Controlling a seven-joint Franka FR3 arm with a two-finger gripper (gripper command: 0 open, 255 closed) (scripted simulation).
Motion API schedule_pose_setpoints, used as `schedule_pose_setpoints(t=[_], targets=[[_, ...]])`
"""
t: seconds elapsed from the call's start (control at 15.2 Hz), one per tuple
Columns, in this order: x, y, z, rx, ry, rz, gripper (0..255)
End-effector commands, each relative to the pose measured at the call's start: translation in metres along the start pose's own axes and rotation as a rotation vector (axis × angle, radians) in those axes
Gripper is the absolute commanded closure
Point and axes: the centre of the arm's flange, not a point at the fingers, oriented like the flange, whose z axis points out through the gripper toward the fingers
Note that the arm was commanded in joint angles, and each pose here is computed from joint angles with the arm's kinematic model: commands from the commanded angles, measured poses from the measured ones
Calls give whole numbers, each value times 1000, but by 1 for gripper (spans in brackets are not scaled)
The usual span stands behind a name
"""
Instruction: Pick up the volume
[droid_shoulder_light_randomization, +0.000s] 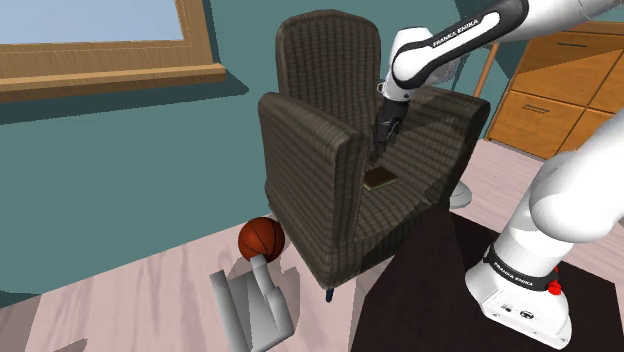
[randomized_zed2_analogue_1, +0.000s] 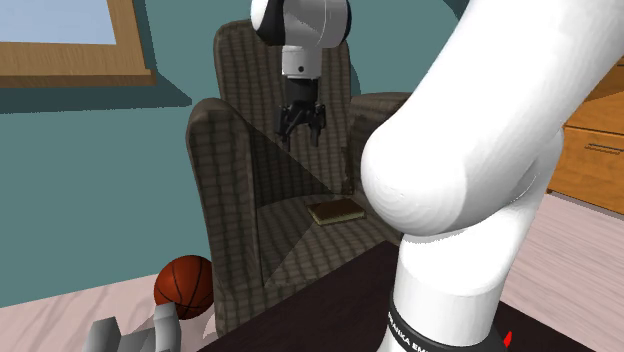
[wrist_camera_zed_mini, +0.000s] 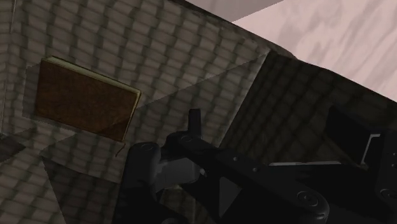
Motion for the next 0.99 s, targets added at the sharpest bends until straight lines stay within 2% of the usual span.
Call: schedule_pose_setpoints(t=[0.0,0.92], targets=[[13,16,18,-6,7,1,0],[104,115,136,-37,41,8,0]])
